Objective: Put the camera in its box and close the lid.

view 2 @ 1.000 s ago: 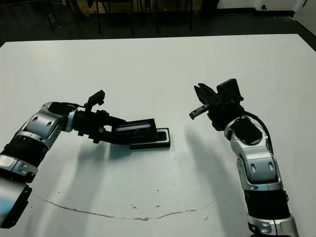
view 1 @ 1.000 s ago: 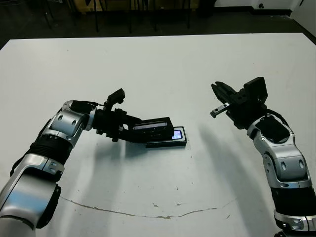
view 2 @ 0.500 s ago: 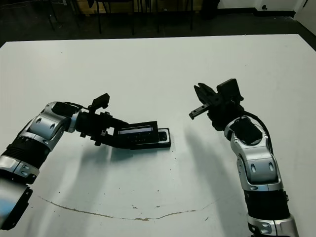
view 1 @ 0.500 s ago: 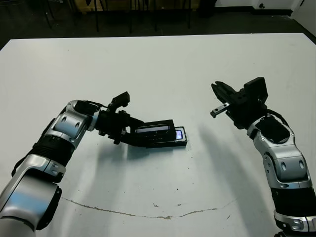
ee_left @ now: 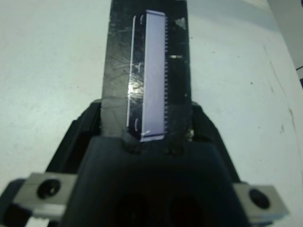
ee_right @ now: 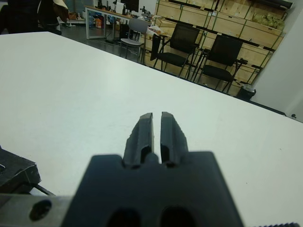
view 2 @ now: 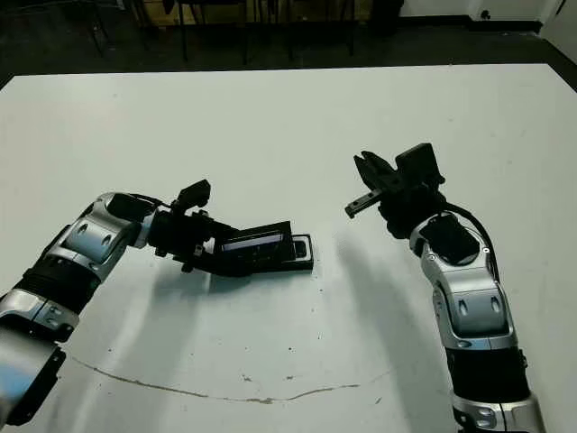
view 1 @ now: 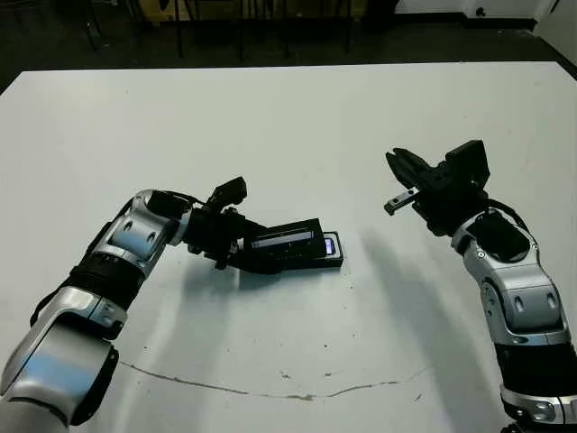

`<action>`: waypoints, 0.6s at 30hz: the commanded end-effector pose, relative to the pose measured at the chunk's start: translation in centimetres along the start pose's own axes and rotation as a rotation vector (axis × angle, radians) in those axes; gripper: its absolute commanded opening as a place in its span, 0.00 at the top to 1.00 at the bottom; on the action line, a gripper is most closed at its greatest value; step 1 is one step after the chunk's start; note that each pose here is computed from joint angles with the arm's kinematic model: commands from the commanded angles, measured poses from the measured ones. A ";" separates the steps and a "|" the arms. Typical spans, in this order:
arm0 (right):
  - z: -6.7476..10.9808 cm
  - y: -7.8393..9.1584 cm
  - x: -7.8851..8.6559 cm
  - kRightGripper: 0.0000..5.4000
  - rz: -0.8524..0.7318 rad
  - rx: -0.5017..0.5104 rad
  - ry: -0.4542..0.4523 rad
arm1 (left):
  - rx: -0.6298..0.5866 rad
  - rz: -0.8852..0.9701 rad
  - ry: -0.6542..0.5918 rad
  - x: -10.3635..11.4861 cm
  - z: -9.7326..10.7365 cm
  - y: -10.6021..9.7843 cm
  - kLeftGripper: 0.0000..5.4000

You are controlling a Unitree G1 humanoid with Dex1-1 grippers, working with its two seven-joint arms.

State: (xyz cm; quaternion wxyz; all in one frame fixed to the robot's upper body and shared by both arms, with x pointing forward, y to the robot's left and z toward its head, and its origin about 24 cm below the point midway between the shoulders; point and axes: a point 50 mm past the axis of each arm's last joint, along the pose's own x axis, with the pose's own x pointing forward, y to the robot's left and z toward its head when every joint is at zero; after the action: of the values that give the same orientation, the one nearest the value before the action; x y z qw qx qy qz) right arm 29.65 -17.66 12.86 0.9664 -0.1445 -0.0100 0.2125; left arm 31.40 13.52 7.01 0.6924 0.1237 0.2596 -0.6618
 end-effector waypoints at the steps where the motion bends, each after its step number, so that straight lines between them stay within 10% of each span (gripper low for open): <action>1: -0.8 0.0 -0.3 1.00 -0.005 0.023 0.034 | -0.066 -0.050 0.075 1.6 -2.4 -1.0 0.48; 18: -0.9 0.1 -0.4 1.00 -0.009 0.024 0.040 | -0.072 -0.089 0.066 3.8 -2.4 -0.6 0.48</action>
State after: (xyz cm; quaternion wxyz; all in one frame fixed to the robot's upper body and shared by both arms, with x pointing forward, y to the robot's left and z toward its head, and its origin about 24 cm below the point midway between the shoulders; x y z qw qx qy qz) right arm 29.56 -17.69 12.78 0.9667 -0.1426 -0.0069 0.2122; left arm 31.95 11.98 6.27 0.6867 0.1122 0.2498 -0.6734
